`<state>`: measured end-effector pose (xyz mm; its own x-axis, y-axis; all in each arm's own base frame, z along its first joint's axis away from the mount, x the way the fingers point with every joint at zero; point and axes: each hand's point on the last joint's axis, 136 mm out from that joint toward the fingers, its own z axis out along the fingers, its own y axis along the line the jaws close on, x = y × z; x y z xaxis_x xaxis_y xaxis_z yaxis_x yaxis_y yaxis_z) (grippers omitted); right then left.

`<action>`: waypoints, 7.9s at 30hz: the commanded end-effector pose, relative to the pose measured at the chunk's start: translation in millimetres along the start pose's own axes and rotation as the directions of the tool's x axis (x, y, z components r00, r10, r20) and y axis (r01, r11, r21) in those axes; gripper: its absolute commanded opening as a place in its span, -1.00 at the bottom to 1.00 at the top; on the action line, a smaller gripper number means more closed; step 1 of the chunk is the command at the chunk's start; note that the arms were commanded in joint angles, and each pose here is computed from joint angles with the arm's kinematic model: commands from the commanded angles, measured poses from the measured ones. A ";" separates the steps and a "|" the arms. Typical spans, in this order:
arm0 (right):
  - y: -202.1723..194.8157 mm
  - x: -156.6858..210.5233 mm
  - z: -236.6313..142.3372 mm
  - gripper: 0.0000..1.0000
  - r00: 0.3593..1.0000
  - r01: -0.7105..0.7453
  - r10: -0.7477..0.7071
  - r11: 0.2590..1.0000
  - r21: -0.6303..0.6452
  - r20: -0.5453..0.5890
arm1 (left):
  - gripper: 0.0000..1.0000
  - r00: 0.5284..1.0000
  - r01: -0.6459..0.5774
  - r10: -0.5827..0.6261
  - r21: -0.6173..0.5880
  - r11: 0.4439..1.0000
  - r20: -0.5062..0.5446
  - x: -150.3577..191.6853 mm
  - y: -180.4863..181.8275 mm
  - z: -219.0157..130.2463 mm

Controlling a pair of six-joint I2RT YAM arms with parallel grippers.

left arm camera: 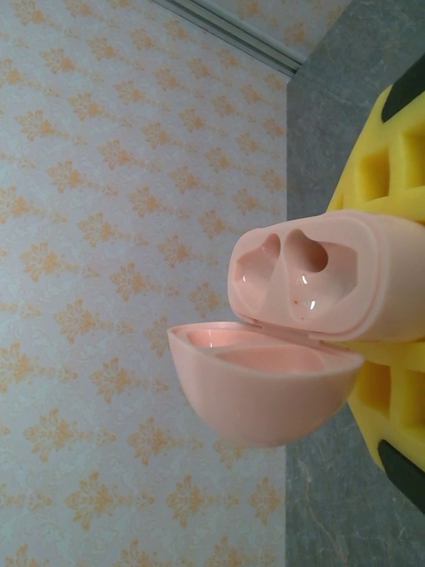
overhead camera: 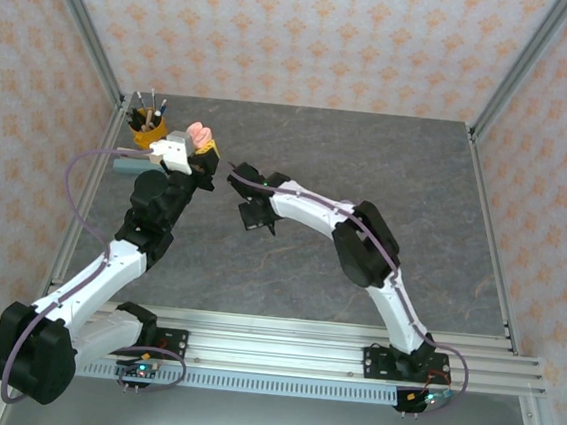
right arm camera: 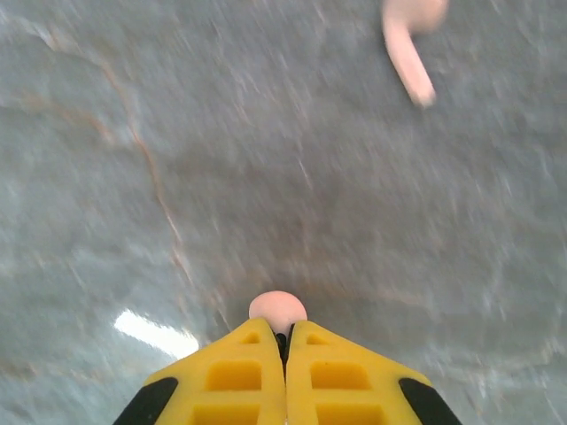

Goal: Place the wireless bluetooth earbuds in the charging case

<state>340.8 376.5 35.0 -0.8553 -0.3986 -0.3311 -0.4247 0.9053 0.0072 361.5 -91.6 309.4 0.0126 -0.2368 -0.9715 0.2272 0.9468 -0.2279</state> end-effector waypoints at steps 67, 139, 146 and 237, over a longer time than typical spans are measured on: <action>-71.6 31.7 -85.0 -0.73 0.964 -0.231 0.239 0.970 -0.078 0.115 | -1.00 0.995 -0.007 0.017 0.104 0.995 -0.094 18.1 -15.9 9.0; -90.4 -98.9 -273.6 -0.73 0.683 -0.151 0.300 0.950 -0.273 0.666 | -1.00 0.979 -0.067 0.170 0.601 0.796 -0.116 73.3 -171.1 71.9; -96.2 -100.1 -270.3 -0.74 0.680 -0.167 0.320 0.944 -0.286 0.660 | -1.00 0.979 -0.068 0.169 0.603 0.795 -0.112 71.5 -171.9 69.6; -118.4 -83.2 -284.3 -0.07 0.716 -0.123 0.399 0.880 -0.459 0.573 | -1.00 0.984 -0.090 0.162 0.572 0.815 -0.075 54.9 -169.0 73.7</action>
<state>384.2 267.4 300.2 -0.6246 0.0881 -0.7760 -0.4019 0.8156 0.4162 399.9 -281.0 255.1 -0.1444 -0.0151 -0.9894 0.7294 0.6741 -0.1167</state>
